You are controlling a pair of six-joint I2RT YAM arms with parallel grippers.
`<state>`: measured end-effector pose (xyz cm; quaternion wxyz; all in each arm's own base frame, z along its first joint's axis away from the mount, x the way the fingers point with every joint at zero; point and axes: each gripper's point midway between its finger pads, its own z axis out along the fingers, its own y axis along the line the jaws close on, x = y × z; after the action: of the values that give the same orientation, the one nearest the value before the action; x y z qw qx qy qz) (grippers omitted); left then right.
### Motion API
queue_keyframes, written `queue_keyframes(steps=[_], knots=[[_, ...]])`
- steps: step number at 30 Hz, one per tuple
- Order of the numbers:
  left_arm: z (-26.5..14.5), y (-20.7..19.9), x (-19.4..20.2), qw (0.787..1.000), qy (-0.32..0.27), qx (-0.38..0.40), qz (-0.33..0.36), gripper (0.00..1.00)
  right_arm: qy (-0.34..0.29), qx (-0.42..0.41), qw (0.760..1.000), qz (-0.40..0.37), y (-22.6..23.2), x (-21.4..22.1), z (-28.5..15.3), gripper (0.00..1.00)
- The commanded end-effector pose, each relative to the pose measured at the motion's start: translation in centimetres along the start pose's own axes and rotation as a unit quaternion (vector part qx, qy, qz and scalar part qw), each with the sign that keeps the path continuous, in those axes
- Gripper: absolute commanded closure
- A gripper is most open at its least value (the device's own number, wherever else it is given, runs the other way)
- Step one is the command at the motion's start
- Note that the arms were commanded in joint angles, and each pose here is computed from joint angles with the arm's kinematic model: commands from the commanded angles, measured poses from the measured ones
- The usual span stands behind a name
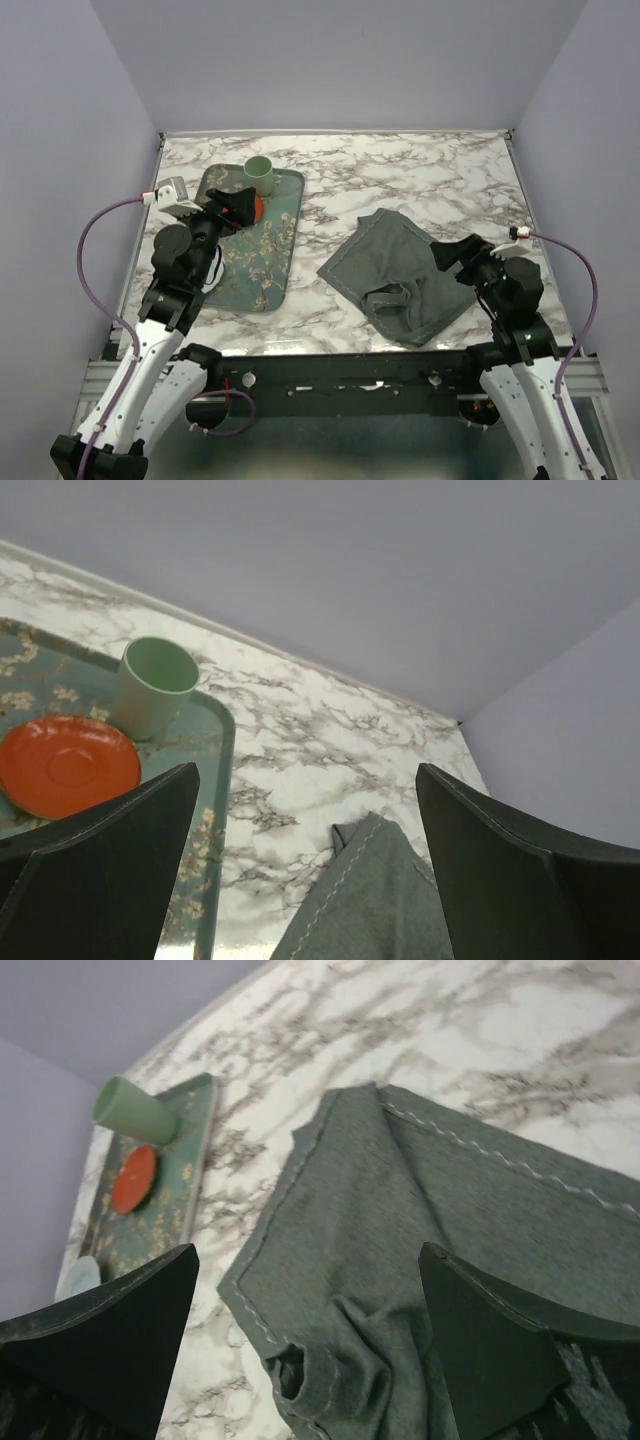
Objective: Fold the napkin, place the utensils inside, and roll it up
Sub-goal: Flatten the napkin out
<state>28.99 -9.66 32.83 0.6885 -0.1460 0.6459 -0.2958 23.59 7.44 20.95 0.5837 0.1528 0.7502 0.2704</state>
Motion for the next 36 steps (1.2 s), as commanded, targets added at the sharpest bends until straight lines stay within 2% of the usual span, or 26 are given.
queue_keyframes(steps=[1, 3, 5, 8, 10, 13, 14, 16, 21, 23, 27, 32, 36], knots=[[-0.1, 1.7, 1.3, 0.995, 0.070, -0.075, -0.005, 0.01, 0.073, 0.129, 0.989, 0.027, -4.1, 2.4, -0.6, 0.00], [0.5, 0.7, 1.1, 0.996, 0.067, -0.049, -0.012, 0.01, 0.095, 0.131, 0.987, 0.022, -3.8, 2.5, -0.4, 0.00], [1.1, -1.8, 2.7, 0.993, 0.110, 0.030, 0.007, 0.01, 0.110, 0.139, 0.984, 0.023, -4.1, 3.0, -0.4, 0.00], [2.4, -4.0, 4.7, 0.980, 0.181, 0.078, 0.014, 0.01, 0.136, 0.159, 0.978, 0.024, -4.8, 3.9, 0.1, 0.00], [3.1, -3.8, 7.1, 0.970, 0.230, 0.076, 0.022, 0.01, 0.160, 0.175, 0.971, 0.024, -5.2, 4.4, 0.4, 0.00], [3.3, -4.7, 10.2, 0.957, 0.274, 0.079, 0.054, 0.01, 0.191, 0.204, 0.960, 0.021, -6.0, 5.0, 1.1, 0.00], [2.7, -6.3, 11.8, 0.949, 0.293, 0.098, 0.069, 0.01, 0.197, 0.212, 0.957, 0.019, -6.4, 5.2, 1.3, 0.00], [2.5, -5.7, 14.2, 0.938, 0.321, 0.071, 0.114, 0.01, 0.222, 0.238, 0.945, 0.020, -7.4, 6.1, 1.9, 0.00], [0.8, -5.7, 23.1, 0.874, 0.431, 0.028, 0.221, 0.02, 0.262, 0.267, 0.927, 0.022, -8.5, 7.3, 3.5, 0.00], [0.9, -4.9, 25.8, 0.856, 0.452, 0.007, 0.252, 0.03, 0.269, 0.278, 0.922, 0.023, -8.8, 7.4, 4.1, 0.01], [0.5, -3.3, 28.6, 0.828, 0.464, -0.038, 0.314, 0.04, 0.259, 0.296, 0.919, 0.026, -9.5, 7.1, 4.3, 0.01], [-0.4, 0.4, 31.7, 0.784, 0.500, -0.102, 0.353, 0.11, 0.234, 0.349, 0.907, 0.031, -11.6, 6.6, 3.7, 0.01], [-1.0, 1.5, 33.4, 0.774, 0.515, -0.113, 0.350, 0.14, 0.227, 0.383, 0.894, 0.051, -13.1, 6.5, 3.6, 0.02]])
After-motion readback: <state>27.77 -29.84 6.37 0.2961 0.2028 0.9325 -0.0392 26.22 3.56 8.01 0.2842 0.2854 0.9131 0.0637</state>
